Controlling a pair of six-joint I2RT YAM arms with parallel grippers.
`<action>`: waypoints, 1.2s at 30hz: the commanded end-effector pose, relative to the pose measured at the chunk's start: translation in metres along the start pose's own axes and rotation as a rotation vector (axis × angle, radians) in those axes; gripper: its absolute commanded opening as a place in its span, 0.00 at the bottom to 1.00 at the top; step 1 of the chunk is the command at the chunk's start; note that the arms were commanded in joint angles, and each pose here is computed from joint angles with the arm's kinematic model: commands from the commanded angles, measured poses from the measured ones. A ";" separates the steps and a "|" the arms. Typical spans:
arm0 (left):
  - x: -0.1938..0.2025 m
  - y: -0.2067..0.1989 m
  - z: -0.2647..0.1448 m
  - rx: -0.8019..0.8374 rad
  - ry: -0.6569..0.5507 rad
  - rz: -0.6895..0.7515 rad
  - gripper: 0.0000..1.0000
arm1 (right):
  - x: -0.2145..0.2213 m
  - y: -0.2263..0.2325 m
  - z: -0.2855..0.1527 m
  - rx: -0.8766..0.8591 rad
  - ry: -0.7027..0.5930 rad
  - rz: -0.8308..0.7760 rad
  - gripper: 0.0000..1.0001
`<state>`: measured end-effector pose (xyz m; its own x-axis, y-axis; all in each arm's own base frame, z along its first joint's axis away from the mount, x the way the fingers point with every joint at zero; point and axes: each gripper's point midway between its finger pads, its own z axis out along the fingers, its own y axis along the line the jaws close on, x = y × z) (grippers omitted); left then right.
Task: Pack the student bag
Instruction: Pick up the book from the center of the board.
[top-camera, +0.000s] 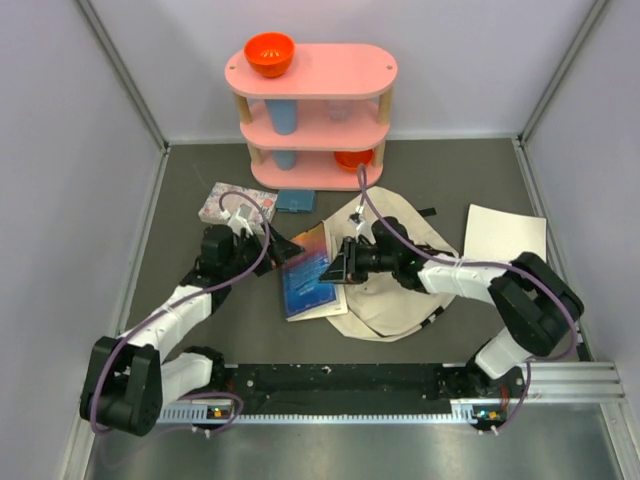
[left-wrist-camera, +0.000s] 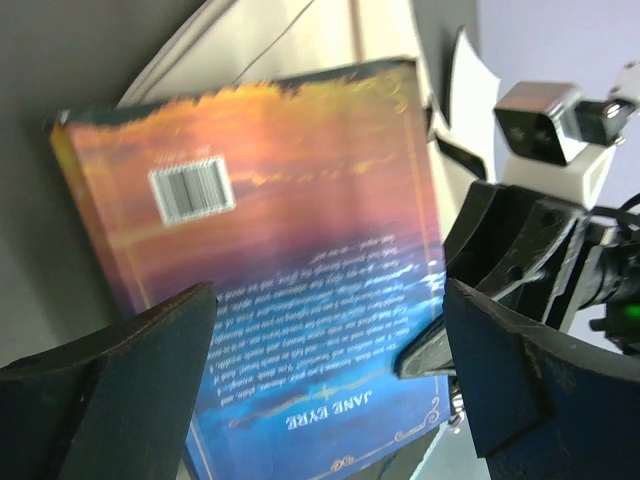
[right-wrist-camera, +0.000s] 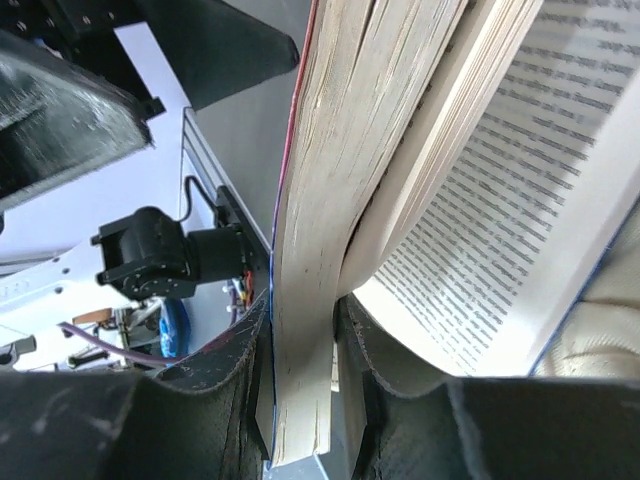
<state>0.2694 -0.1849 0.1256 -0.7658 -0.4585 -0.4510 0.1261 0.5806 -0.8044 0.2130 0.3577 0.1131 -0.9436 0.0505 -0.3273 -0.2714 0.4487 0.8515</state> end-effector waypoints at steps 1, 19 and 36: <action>-0.031 -0.055 -0.007 0.139 -0.034 0.076 0.99 | -0.047 0.088 -0.031 -0.207 -0.172 -0.183 0.00; -0.059 -0.081 -0.035 0.212 -0.188 0.109 0.99 | -0.070 0.134 -0.100 -0.252 -0.416 -0.289 0.00; -0.038 -0.109 -0.015 0.545 -0.020 0.122 0.99 | -0.063 0.155 -0.125 -0.343 -0.464 -0.322 0.00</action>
<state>0.2831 -0.2112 0.2020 -0.7557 -0.4465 -0.4791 0.3657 0.3192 -0.8743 0.2066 0.3157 0.2404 -0.7866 0.2534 -0.5631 -0.4706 0.3444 0.8124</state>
